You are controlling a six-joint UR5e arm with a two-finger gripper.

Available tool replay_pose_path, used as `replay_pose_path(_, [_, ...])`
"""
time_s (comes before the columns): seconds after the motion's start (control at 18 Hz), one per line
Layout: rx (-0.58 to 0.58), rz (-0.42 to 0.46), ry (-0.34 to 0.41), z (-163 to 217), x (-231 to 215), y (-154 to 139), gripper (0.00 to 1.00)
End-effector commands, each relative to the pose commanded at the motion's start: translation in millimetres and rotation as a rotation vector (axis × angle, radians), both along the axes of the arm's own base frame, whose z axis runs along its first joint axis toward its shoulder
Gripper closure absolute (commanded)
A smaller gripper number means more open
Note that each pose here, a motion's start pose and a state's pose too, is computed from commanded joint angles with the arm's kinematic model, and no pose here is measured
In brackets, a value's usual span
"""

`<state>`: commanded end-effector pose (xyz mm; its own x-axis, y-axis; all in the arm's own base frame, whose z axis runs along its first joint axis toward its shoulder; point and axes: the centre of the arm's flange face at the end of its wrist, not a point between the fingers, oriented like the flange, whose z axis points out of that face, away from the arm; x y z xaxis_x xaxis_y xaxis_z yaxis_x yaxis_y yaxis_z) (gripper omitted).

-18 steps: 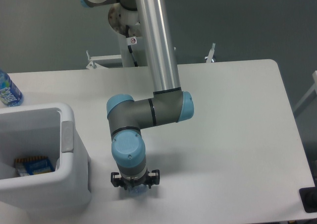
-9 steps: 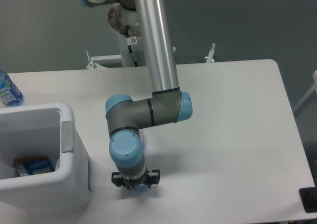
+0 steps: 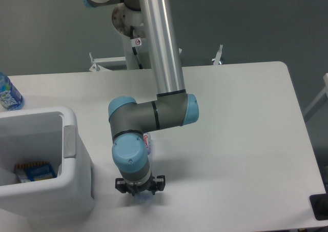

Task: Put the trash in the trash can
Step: 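Close the gripper on the bottle's cap end, then lift the bottle upright and carry it over the bin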

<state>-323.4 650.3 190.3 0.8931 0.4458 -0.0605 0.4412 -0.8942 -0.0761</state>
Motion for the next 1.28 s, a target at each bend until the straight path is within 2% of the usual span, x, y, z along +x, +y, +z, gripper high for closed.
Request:
replay_pose_path(0.17, [-0.002, 0.000, 0.000, 0.3, 0.3, -0.6, 0.48])
replay_pose_path(0.44, [0.001, -0.003, 0.003, 3.6, -0.7, -1.2, 0.48])
replay_pose_path(0.61, [0.025, -0.006, 0.019, 22.1, -3.7, -2.1, 0.48])
replay_pose_path(0.83, [0.120, 0.015, 0.089, 92.6, -21.7, -3.4, 0.48])
replay_pose_path(1.06, [0.297, 0.060, 0.218, 204.0, -53.3, 1.1, 0.48])
replay_pose_path(1.28, [0.514, 0.192, 0.260, 291.5, -75.8, -28.8, 0.48])
